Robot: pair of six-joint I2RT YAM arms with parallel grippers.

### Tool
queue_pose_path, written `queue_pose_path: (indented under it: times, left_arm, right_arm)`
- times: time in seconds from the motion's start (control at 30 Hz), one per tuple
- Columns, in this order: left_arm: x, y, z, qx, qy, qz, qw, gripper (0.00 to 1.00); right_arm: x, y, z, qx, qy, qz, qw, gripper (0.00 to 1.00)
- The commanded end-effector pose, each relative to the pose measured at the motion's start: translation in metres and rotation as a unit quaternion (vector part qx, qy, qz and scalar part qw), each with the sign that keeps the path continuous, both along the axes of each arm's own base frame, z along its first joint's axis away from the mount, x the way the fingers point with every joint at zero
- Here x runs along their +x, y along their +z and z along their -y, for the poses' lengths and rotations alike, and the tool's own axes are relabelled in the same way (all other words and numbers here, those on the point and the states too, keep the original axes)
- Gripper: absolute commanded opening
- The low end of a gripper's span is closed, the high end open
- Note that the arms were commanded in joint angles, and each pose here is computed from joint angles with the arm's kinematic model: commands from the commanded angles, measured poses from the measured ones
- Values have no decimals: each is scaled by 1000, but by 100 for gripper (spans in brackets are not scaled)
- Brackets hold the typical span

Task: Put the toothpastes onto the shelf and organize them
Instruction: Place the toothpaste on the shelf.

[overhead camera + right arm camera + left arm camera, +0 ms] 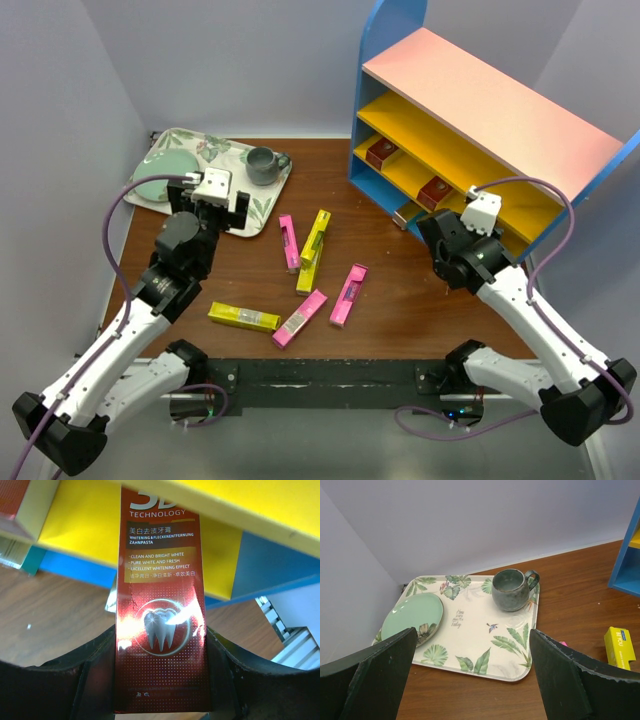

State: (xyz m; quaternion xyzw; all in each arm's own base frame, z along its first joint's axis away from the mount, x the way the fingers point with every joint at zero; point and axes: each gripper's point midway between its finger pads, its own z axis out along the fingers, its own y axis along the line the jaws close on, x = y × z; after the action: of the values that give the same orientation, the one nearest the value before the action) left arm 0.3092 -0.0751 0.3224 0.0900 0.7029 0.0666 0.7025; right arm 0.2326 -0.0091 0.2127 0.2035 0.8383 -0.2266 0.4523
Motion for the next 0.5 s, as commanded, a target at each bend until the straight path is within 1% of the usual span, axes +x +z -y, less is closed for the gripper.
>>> queue_pose_path:
  times: [0.0,0.1,0.23,0.33,0.4,0.43,0.47]
  left_arm:
    - [2,8,2,-18,-4,17,1000,100]
    - [2,6,2,-16,-4,15,1000,100]
    - [3,5,4,-14,-7,14,1000,100]
    - [4,3,5,-14,-10,12,1000,100]
    - [4,3,6,-12,-11,11,1000,100]
    - [4,3,6,-12,-12,11,1000,100]
    - [3,3,6,-13,-14,12,1000,100]
  right_arm:
    - [30,15,14,-5,-35,63,997,1]
    - [39,11,25,-11,-57,64,996,2]
    - [50,9,35,-14,-70,83,994,3]
    - [54,3,43,-16,-84,88,992,7]
    - [55,-5,48,-17,-93,89,992,9]
    - [55,-6,50,-16,-95,91,991,16]
    - [56,-7,51,-17,-97,94,991,21]
